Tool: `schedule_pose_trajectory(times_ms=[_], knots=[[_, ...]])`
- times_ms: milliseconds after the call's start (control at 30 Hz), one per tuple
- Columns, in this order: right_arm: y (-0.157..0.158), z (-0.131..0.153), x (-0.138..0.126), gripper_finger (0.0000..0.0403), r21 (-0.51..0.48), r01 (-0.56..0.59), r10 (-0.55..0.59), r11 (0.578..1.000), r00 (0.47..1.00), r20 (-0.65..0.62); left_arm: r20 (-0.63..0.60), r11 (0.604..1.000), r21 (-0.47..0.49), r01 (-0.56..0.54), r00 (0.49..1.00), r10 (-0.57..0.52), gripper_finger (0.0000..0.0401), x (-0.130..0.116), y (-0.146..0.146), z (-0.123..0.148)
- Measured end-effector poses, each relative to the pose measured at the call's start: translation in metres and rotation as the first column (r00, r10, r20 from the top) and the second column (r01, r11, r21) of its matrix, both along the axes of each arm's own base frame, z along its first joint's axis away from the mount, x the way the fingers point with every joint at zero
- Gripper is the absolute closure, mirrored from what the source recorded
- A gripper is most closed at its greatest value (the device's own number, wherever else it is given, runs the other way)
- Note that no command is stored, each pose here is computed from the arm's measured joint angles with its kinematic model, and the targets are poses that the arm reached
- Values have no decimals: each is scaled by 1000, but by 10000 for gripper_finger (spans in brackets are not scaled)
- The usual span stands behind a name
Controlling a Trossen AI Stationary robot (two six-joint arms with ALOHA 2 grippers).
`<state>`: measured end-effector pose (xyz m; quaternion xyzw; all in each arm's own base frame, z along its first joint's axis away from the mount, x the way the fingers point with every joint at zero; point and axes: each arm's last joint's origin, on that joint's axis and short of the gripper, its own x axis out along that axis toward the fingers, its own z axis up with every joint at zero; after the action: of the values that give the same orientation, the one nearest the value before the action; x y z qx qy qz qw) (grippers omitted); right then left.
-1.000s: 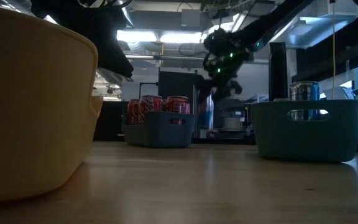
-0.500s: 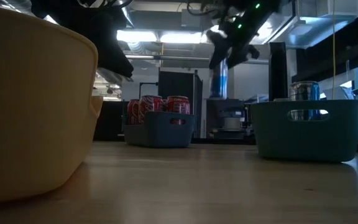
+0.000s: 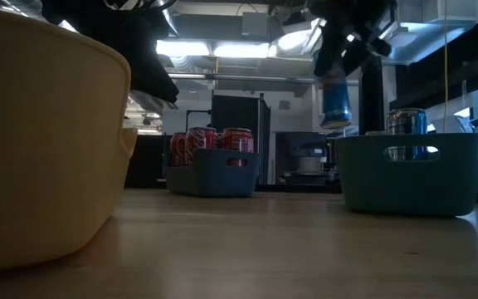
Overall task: Sort soda cans
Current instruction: Put the blue soda can into the green bin
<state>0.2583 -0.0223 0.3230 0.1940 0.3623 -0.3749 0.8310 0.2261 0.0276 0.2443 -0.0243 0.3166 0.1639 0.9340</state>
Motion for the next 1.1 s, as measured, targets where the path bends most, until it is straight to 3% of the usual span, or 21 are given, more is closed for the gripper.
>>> schedule_pose_trajectory(times_ms=[467,833,1100], knots=[[59,-12,-2,183,-74,135,-130,988,989,65,7,1000,8,5,1000,-5,187,0,0,1],[66,-41,13,182,-165,193,-199,967,980,-25,6,1000,16,12,1000,-12,187,1,0,1],[69,-67,26,182,-172,251,-267,953,961,-77,5,1000,18,13,1000,-13,187,1,0,1]])
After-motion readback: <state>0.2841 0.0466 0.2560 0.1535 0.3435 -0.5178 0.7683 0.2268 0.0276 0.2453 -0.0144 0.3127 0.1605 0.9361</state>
